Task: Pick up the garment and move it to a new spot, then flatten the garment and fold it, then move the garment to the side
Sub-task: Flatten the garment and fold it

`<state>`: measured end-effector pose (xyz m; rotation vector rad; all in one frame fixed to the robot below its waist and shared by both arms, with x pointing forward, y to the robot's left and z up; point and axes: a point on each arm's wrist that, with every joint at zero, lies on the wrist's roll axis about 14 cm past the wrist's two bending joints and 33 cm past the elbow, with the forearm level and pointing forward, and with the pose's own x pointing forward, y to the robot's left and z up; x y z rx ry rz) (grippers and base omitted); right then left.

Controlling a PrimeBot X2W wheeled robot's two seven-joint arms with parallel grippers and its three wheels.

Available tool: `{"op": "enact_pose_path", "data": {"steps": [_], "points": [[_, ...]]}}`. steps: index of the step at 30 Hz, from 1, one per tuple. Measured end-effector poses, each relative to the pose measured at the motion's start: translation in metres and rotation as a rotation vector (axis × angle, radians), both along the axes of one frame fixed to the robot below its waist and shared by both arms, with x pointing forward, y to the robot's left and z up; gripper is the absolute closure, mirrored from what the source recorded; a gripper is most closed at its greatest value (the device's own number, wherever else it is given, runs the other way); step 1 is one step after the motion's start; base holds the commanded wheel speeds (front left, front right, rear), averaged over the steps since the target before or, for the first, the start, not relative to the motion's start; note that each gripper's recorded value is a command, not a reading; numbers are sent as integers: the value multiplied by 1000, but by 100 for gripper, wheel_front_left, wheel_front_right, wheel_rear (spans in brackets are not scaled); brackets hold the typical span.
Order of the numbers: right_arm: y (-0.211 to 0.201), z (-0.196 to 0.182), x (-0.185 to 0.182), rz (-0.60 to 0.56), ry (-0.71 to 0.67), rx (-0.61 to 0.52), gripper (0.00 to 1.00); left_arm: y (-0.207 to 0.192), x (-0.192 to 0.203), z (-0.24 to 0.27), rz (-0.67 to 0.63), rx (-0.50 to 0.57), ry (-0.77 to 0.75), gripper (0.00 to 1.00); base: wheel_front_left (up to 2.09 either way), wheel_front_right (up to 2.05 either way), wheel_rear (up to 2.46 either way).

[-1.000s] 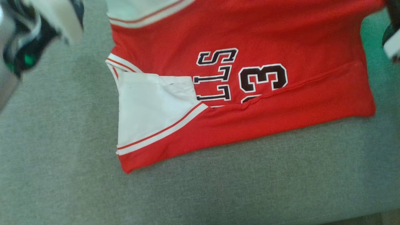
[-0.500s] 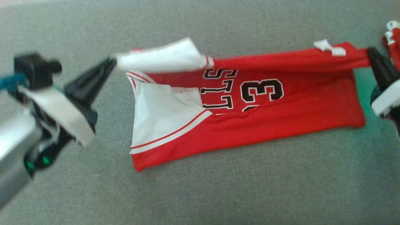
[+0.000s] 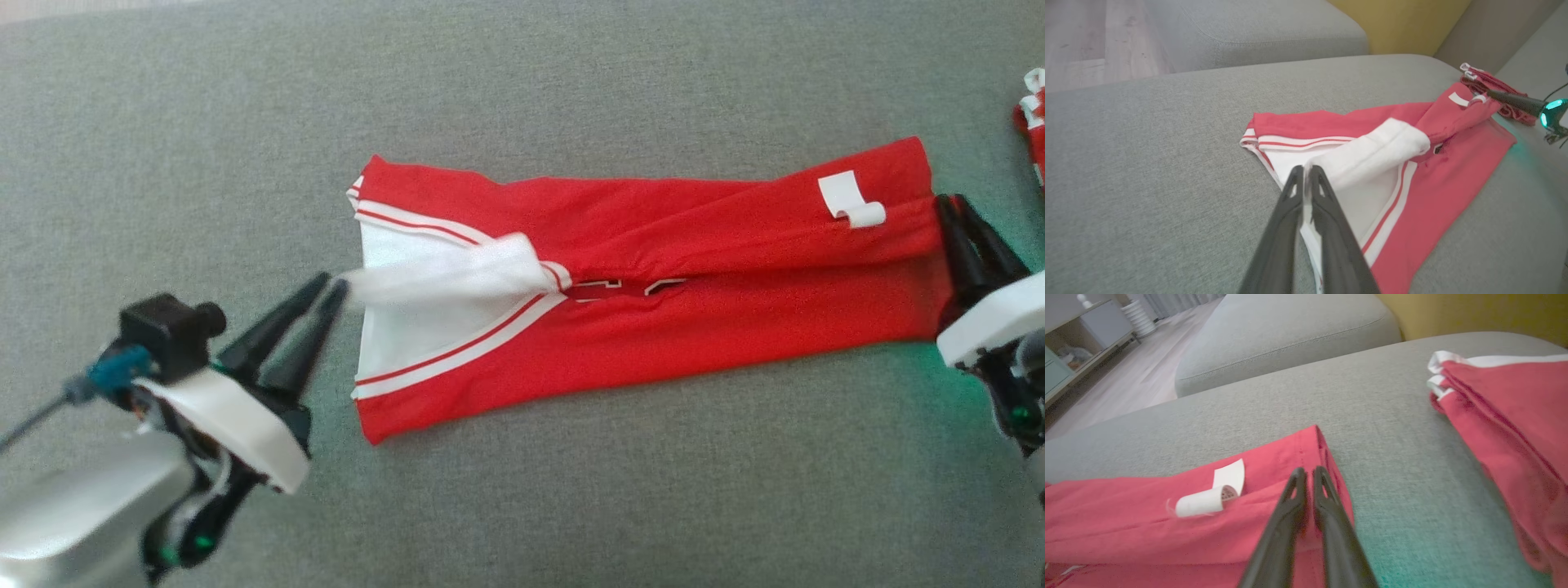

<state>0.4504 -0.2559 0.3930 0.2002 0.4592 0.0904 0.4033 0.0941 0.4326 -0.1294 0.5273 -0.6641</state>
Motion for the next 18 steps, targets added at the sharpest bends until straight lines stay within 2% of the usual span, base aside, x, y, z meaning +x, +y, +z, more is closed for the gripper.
{"op": "enact_pose_path", "data": {"steps": [4, 7, 11, 14, 18], "points": [[-7, 5, -2, -59, -79, 4, 0, -2, 4, -5, 93, -1, -58, 0, 0, 0, 0], [-14, 12, -9, -113, -131, 15, 0, 3, 17, 3, 233, 6, -128, 0, 0, 0, 0], [-18, 16, -26, -166, -166, 40, 0, 5, 30, 40, 424, -53, -284, 0, 0, 0, 0], [-13, 21, -39, -197, -199, 67, 0, 11, 13, 40, 514, -59, -316, 0, 0, 0, 0], [-5, 8, -56, -209, -169, 77, 0, 20, -13, 36, 593, -27, -349, 0, 0, 0, 0]]}}
